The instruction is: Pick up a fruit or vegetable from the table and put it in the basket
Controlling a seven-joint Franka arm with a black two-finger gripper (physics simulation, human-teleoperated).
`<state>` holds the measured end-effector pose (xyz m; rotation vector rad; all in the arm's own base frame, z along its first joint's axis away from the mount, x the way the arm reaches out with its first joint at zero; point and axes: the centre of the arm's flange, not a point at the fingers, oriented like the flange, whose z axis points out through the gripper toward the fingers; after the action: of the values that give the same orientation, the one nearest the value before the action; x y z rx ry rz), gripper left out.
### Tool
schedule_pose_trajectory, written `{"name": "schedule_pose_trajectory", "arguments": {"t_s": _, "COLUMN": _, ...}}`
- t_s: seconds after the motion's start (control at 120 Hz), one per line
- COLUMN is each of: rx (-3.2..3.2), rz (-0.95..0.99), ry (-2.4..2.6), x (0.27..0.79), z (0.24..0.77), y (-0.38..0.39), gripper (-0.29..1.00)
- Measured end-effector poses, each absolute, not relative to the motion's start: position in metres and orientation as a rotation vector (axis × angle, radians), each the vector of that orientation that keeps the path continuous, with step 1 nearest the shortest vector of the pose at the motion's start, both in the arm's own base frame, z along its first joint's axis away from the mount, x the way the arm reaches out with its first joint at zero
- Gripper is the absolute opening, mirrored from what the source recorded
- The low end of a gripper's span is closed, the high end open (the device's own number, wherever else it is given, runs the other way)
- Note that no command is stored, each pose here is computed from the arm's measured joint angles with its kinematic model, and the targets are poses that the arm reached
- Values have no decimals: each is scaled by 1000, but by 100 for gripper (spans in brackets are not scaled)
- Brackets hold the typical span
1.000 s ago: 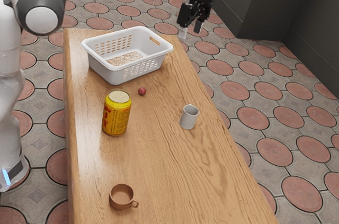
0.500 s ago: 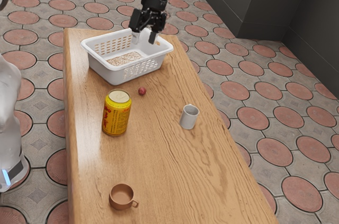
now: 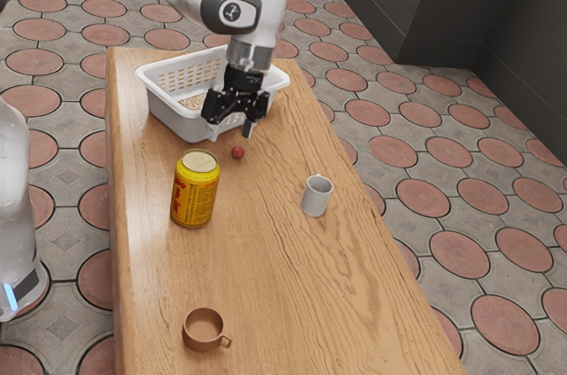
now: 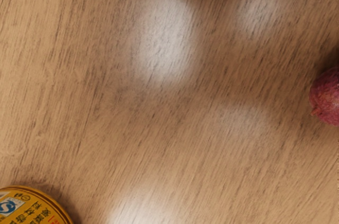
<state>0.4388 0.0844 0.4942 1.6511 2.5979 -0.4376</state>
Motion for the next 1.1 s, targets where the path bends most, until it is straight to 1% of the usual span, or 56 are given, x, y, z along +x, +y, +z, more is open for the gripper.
{"name": "schedule_pose_trajectory", "arguments": {"t_s": 0.183, "rx": 1675, "rz": -427, "ry": 2536, "x": 434, "z": 477, "y": 93, "gripper": 70}}
{"name": "schedule_pose_trajectory", "arguments": {"t_s": 0.867, "rx": 1566, "rz": -445, "ry": 2533, "x": 434, "z": 466, "y": 130, "gripper": 70}}
{"name": "schedule_pose_trajectory", "arguments": {"t_s": 1.1, "rx": 1539, "rz": -426, "ry": 2541, "x": 437, "z": 471, "y": 145, "gripper": 70}}
